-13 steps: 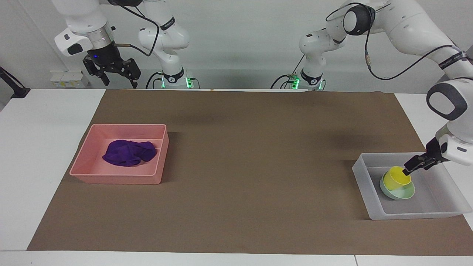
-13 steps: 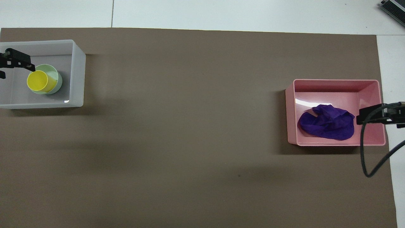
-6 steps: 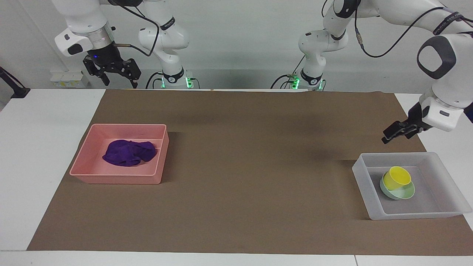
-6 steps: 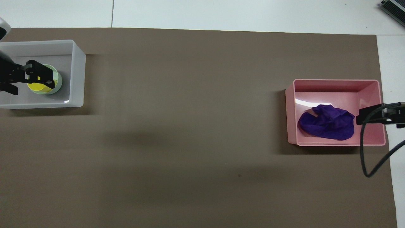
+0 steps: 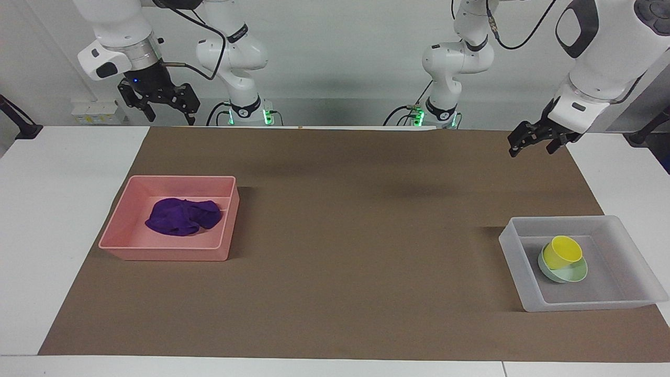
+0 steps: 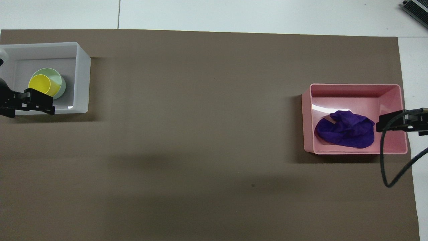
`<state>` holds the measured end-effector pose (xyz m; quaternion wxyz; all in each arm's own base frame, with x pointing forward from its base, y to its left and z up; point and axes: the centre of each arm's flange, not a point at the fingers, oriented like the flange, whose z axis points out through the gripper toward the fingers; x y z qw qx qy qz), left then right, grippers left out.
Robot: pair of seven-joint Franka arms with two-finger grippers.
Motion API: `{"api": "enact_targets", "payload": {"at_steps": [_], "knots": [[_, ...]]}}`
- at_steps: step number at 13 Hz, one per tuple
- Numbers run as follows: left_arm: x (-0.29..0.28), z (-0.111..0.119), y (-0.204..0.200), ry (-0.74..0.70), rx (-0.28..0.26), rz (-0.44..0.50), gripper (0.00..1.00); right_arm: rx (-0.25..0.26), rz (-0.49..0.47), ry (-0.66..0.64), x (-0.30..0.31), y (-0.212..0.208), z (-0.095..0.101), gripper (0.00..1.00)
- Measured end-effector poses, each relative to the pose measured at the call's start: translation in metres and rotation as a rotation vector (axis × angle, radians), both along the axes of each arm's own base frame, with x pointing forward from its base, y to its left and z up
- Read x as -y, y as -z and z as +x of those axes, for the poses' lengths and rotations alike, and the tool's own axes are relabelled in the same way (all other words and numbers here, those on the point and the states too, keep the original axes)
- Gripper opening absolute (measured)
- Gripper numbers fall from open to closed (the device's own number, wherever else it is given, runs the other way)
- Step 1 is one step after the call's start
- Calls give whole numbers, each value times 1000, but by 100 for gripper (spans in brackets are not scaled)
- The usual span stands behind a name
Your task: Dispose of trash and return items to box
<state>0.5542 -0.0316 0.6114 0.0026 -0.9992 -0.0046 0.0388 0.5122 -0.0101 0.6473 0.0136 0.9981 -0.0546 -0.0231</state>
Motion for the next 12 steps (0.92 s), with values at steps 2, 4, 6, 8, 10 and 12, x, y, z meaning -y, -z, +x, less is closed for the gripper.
{"api": "enact_targets", "payload": {"at_steps": [2, 4, 6, 8, 10, 12], "knots": [[4, -3, -1, 17, 17, -1, 100, -2, 0, 0, 0, 1, 0, 100], [7, -3, -1, 24, 21, -1, 100, -2, 0, 0, 0, 1, 0, 100], [8, -4, -2, 27, 25, -1, 100, -2, 0, 0, 0, 1, -1, 100], [7, -5, -4, 26, 28, -1, 100, -1, 0, 0, 0, 0, -1, 100], [7, -5, -5, 26, 29, -1, 100, -1, 0, 0, 0, 0, -1, 100], [7, -5, -5, 27, 29, -1, 100, -1, 0, 0, 0, 0, -1, 100]]}}
